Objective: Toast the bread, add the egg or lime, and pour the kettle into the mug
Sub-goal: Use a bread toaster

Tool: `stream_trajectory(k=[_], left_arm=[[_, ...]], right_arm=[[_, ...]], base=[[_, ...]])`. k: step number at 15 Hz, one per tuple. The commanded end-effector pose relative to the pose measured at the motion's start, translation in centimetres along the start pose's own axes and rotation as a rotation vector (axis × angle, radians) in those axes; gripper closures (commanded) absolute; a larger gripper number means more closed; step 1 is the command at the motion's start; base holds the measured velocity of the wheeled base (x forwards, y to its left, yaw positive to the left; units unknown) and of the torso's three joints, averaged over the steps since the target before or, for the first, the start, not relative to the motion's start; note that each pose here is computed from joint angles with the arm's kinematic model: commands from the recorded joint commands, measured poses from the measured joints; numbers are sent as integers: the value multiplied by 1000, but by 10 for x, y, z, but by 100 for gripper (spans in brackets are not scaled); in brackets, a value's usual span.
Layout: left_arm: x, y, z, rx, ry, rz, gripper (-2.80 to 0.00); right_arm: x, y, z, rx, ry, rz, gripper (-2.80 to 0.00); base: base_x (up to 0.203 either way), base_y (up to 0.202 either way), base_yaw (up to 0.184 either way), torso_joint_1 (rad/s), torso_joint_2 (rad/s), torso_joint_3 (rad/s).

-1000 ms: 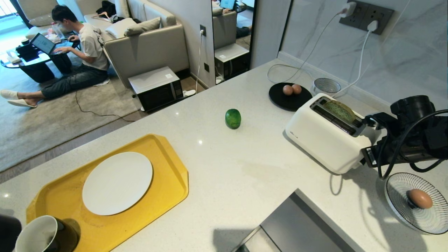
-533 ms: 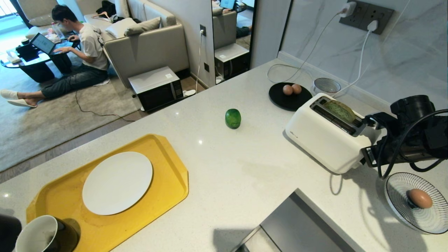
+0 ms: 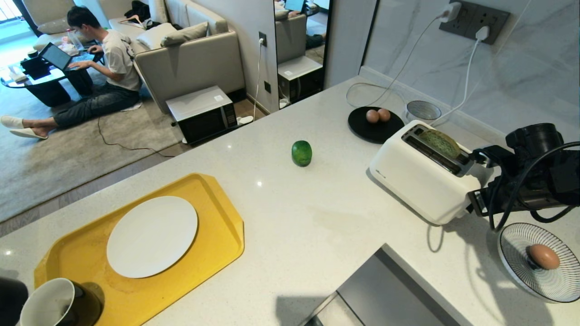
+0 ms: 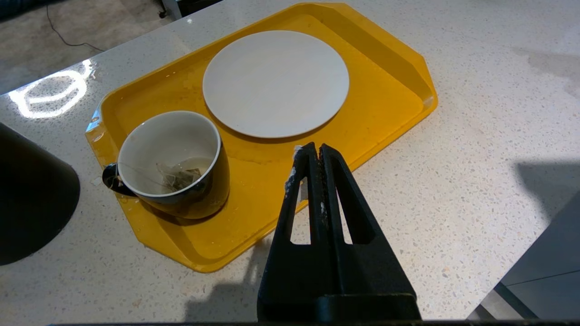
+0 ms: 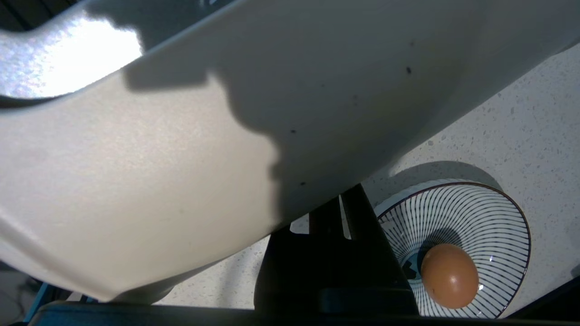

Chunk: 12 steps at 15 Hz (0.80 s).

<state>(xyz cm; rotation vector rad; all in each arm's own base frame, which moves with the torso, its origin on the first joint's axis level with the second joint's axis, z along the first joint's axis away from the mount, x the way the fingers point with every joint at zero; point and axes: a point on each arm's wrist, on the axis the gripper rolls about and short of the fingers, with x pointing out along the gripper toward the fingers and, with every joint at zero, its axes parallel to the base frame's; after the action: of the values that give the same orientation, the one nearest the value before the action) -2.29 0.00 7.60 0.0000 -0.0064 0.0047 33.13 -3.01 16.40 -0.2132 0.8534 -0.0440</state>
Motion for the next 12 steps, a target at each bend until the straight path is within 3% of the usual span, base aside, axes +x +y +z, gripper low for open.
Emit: stream_trajectory(k=[1, 12], left_arm=[[0, 0, -1, 0, 2, 1, 0], [0, 0, 0, 0, 0, 0, 0]], right_arm=[[1, 0, 0, -2, 4, 0, 0], [1, 0, 0, -1, 3, -1, 0]], base=[[0, 0, 0, 0, 0, 0], [0, 0, 0, 0, 0, 0]])
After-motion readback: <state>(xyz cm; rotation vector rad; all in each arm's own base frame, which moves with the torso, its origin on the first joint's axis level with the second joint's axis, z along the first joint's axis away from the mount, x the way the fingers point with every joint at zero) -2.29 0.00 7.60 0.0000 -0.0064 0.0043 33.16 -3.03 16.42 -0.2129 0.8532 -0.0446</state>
